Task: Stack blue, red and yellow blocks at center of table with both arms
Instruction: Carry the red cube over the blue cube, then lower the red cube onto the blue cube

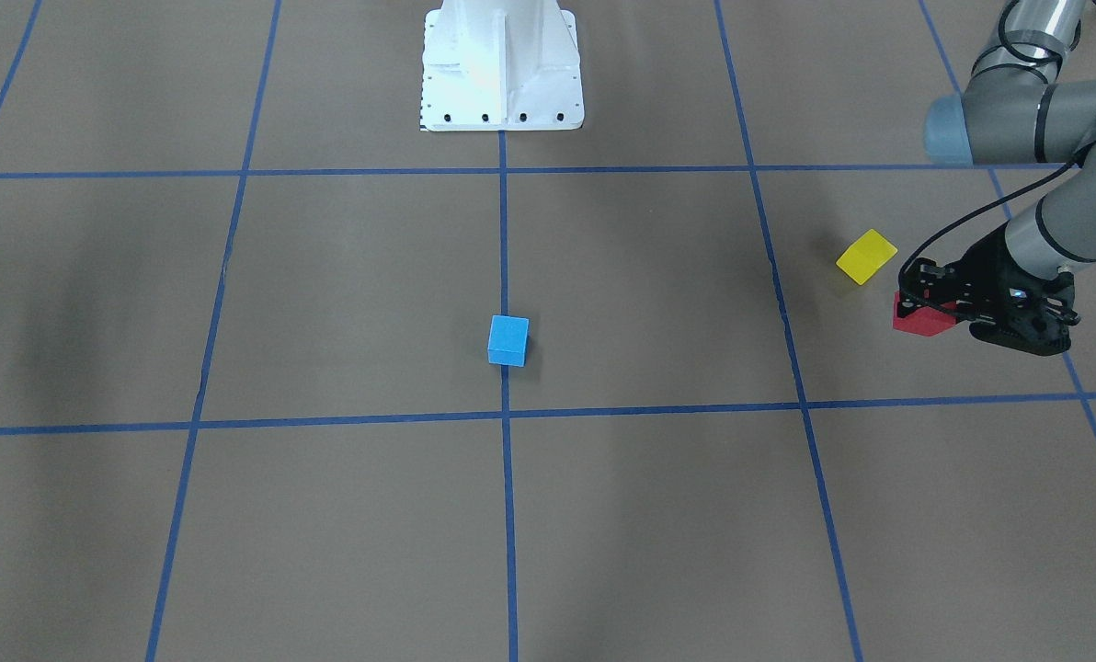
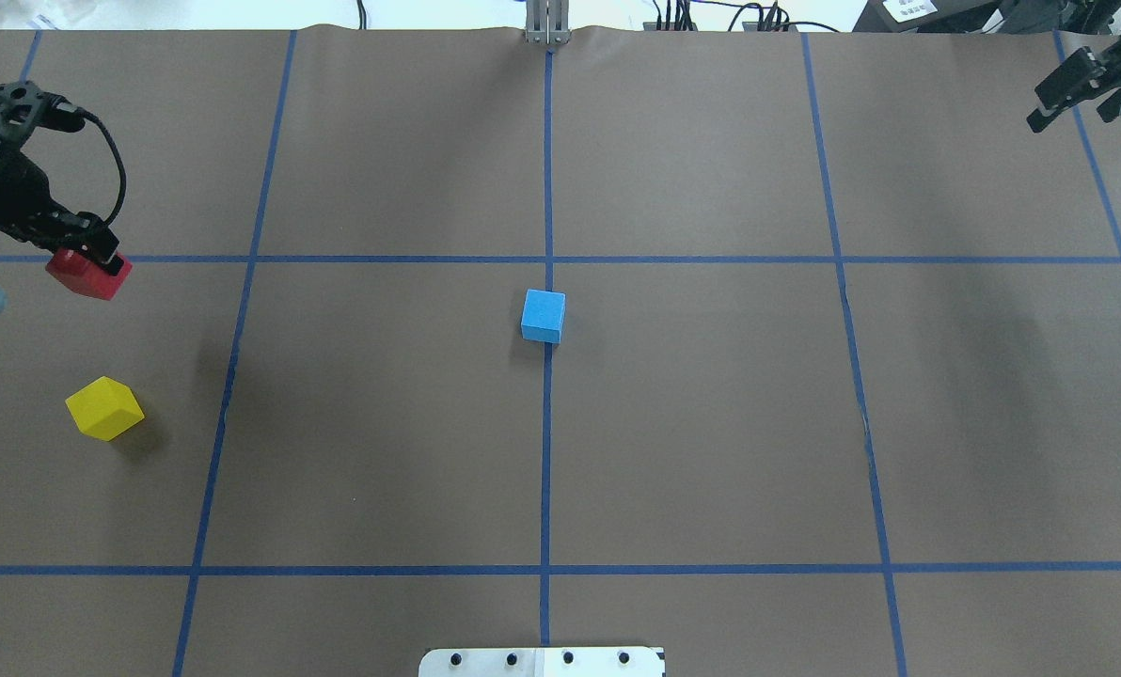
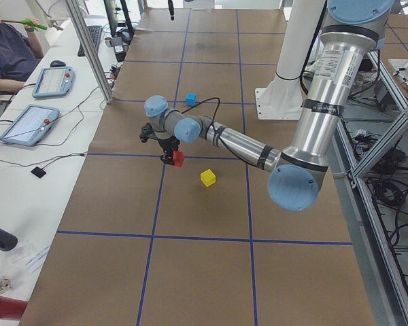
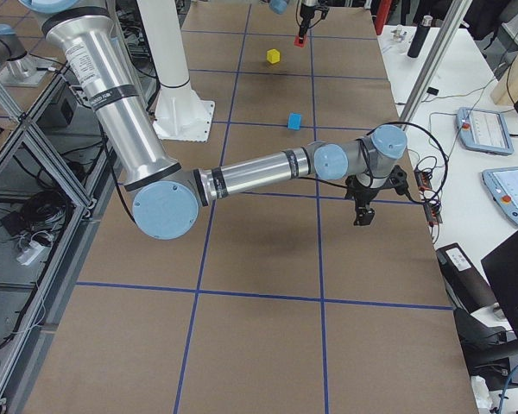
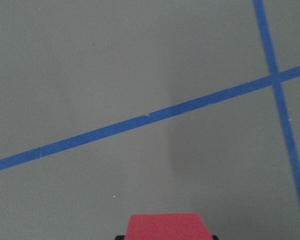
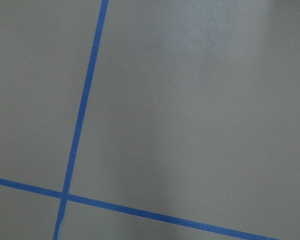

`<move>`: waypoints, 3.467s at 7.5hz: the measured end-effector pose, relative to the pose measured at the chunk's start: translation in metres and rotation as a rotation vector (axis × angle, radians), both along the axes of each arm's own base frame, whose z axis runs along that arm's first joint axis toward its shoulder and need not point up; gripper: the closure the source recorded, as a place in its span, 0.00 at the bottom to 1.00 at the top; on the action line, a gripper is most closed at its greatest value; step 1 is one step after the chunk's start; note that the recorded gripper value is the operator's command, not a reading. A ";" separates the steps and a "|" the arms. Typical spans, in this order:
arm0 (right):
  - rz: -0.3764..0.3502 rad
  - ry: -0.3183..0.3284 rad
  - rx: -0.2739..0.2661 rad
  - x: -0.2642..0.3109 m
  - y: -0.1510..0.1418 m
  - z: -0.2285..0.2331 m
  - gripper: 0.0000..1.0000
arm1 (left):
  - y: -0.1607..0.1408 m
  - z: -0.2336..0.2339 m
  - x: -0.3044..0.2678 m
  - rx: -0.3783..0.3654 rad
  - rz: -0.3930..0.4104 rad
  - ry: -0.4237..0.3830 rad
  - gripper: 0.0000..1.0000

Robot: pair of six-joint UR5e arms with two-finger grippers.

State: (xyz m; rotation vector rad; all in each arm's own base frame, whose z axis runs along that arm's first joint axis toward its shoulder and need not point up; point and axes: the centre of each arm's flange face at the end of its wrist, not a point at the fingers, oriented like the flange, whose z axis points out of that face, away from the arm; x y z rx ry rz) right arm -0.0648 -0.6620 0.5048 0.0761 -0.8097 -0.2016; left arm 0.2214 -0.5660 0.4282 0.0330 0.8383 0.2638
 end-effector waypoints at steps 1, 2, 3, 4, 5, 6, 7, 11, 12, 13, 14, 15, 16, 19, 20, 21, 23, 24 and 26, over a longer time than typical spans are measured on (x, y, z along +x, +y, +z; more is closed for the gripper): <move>-0.013 0.008 0.004 0.029 0.010 0.025 0.01 | -0.014 -0.053 0.010 -0.036 -0.027 -0.016 1.00; -0.022 0.014 -0.005 0.053 0.025 0.053 0.01 | -0.022 -0.102 0.027 -0.082 -0.072 -0.024 1.00; -0.015 0.017 -0.029 0.074 0.043 0.080 0.01 | -0.019 -0.142 0.057 -0.132 -0.108 -0.023 1.00; 0.002 0.018 -0.057 0.092 0.061 0.103 0.01 | -0.014 -0.176 0.096 -0.170 -0.133 -0.027 1.00; 0.026 0.019 -0.080 0.108 0.078 0.119 0.01 | -0.014 -0.207 0.135 -0.200 -0.156 -0.037 1.00; 0.047 0.020 -0.095 0.118 0.097 0.129 0.01 | -0.016 -0.236 0.175 -0.227 -0.169 -0.040 1.00; 0.058 0.022 -0.104 0.123 0.116 0.135 0.01 | -0.017 -0.257 0.212 -0.239 -0.181 -0.026 1.00; 0.079 0.021 -0.127 0.124 0.143 0.140 0.01 | -0.014 -0.302 0.308 -0.179 -0.179 0.015 1.00; 0.080 0.021 -0.124 0.124 0.143 0.139 0.01 | -0.008 -0.307 0.319 -0.142 -0.168 0.023 1.00; 0.080 0.020 -0.123 0.124 0.143 0.138 0.01 | -0.002 -0.309 0.327 -0.106 -0.150 0.025 1.00; 0.080 0.020 -0.123 0.124 0.143 0.138 0.01 | 0.003 -0.308 0.335 -0.081 -0.138 0.020 1.00; 0.081 0.019 -0.123 0.124 0.143 0.137 0.01 | 0.010 -0.305 0.345 -0.066 -0.128 0.009 1.00; 0.083 0.019 -0.125 0.124 0.143 0.137 0.01 | 0.016 -0.303 0.355 -0.058 -0.120 -0.002 1.00; 0.086 0.003 -0.128 0.123 0.143 0.136 0.01 | 0.019 -0.300 0.373 -0.060 -0.108 -0.026 1.00; 0.086 0.000 -0.128 0.123 0.143 0.136 0.01 | 0.020 -0.299 0.376 -0.062 -0.105 -0.028 1.00; 0.086 -0.001 -0.128 0.123 0.143 0.136 0.01 | 0.022 -0.298 0.378 -0.062 -0.102 -0.030 1.00; 0.085 -0.001 -0.129 0.123 0.143 0.136 0.01 | 0.024 -0.296 0.381 -0.060 -0.098 -0.025 1.00; 0.085 -0.001 -0.128 0.123 0.143 0.136 0.01 | 0.024 -0.295 0.382 -0.059 -0.097 -0.024 0.89; 0.085 -0.001 -0.127 0.123 0.143 0.136 0.01 | 0.024 -0.293 0.384 -0.060 -0.097 -0.024 0.01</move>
